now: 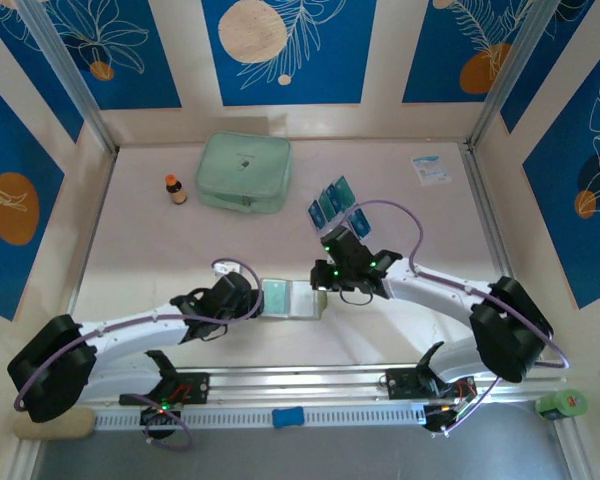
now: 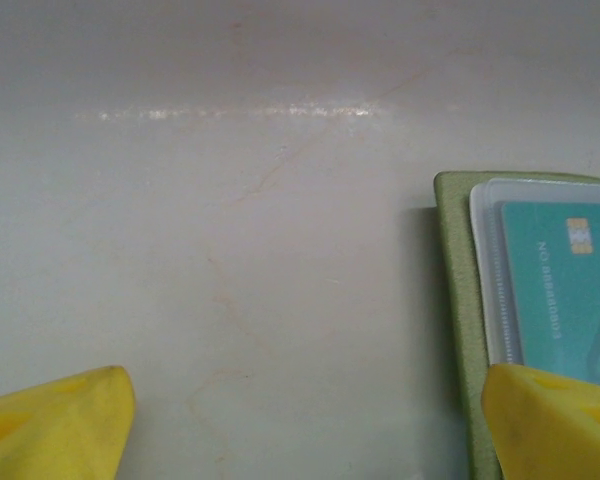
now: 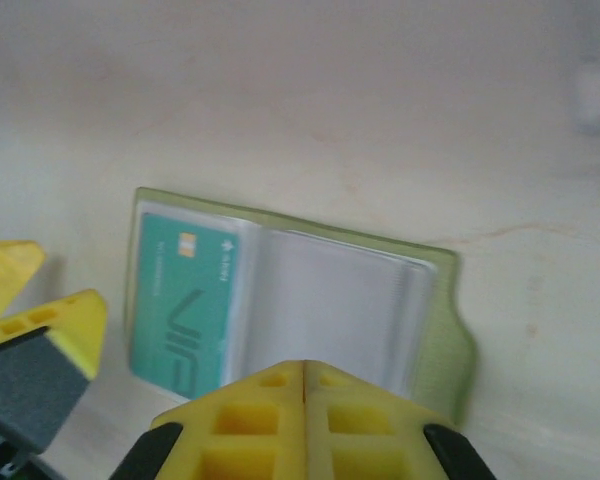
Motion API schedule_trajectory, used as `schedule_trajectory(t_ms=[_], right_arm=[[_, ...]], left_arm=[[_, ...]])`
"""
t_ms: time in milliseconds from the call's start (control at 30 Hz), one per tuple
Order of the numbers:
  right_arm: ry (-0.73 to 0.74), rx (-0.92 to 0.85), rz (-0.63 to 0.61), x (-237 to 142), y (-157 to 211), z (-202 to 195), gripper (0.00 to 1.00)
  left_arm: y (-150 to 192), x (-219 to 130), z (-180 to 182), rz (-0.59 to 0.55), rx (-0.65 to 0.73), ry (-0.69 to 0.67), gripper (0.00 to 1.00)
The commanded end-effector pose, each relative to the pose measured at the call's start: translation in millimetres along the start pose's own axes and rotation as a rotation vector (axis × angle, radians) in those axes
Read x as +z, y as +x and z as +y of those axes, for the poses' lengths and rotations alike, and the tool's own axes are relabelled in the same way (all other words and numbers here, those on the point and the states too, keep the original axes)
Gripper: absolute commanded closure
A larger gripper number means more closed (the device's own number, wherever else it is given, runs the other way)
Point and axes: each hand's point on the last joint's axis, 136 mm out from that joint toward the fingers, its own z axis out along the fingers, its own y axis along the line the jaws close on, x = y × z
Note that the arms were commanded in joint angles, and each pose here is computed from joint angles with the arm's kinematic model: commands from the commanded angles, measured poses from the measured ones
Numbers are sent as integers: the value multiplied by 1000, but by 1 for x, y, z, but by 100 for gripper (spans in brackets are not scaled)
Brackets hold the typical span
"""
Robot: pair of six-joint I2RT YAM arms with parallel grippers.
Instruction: Put the credit cards into the card holder
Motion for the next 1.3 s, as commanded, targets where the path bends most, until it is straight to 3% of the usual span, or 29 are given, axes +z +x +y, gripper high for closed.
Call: schedule_trajectory(t_ms=[0,367,1267], right_arm=[[-83,-24,35,14,3,29,100],[-98,-32,116,59,21,44,100],[-95,-8,169,79,36,43,100]], left_arm=[[3,3,7,0,0,-22,10],[9,5,12,8,-2,-32,10],[8,4,11,4,-6,-25,10]])
